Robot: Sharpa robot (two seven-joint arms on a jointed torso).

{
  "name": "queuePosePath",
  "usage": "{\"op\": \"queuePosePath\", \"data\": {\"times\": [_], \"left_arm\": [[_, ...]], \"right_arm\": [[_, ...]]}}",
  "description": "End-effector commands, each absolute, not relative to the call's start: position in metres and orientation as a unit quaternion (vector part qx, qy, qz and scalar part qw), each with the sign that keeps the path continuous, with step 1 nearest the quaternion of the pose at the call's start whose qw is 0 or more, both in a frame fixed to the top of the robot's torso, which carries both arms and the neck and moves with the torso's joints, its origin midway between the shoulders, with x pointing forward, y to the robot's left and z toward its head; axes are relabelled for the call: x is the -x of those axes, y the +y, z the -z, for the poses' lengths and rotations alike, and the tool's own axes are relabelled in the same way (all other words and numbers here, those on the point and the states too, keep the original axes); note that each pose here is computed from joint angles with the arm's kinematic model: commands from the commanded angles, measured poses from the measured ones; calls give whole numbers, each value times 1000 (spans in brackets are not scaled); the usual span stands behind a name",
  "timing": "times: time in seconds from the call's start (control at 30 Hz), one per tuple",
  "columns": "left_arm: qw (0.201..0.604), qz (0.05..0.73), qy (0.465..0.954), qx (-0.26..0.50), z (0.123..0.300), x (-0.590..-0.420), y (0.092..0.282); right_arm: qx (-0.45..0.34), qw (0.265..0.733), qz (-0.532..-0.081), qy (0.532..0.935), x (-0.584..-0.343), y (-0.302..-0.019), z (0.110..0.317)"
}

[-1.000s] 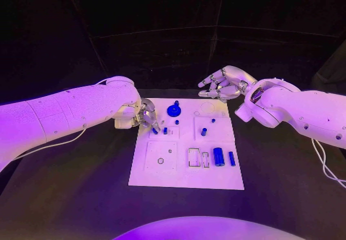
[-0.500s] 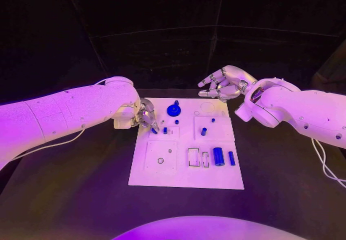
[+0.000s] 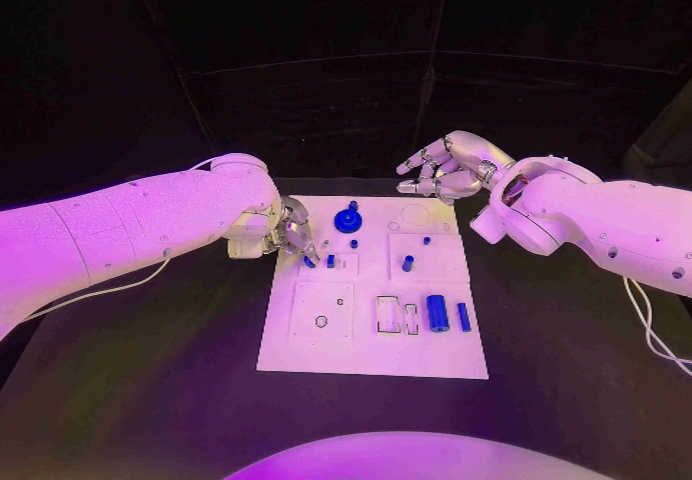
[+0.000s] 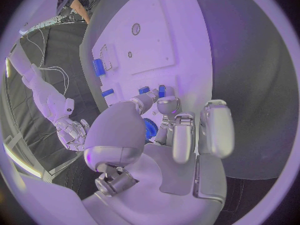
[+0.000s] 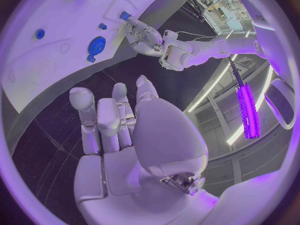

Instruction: Assemble the parts on the task board

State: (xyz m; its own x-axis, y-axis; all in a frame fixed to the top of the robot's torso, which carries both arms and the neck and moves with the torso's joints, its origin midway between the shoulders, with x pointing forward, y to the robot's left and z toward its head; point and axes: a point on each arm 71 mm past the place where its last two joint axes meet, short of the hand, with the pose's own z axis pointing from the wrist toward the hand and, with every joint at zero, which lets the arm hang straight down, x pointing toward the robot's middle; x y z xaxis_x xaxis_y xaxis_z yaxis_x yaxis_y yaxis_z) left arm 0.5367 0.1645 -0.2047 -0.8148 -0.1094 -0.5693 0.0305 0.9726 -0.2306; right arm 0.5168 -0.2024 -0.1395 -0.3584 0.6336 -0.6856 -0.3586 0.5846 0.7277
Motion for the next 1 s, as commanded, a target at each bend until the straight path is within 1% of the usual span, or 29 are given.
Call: {"op": "queuePosePath", "data": {"times": [0.03, 1.0], "left_arm": [[307, 106, 946, 23, 205, -537, 165], [314, 102, 943, 30, 205, -538, 164]], "right_arm": [[-95, 557, -449, 692, -516, -201, 138], [-95, 558, -448, 691, -516, -203, 138]]}}
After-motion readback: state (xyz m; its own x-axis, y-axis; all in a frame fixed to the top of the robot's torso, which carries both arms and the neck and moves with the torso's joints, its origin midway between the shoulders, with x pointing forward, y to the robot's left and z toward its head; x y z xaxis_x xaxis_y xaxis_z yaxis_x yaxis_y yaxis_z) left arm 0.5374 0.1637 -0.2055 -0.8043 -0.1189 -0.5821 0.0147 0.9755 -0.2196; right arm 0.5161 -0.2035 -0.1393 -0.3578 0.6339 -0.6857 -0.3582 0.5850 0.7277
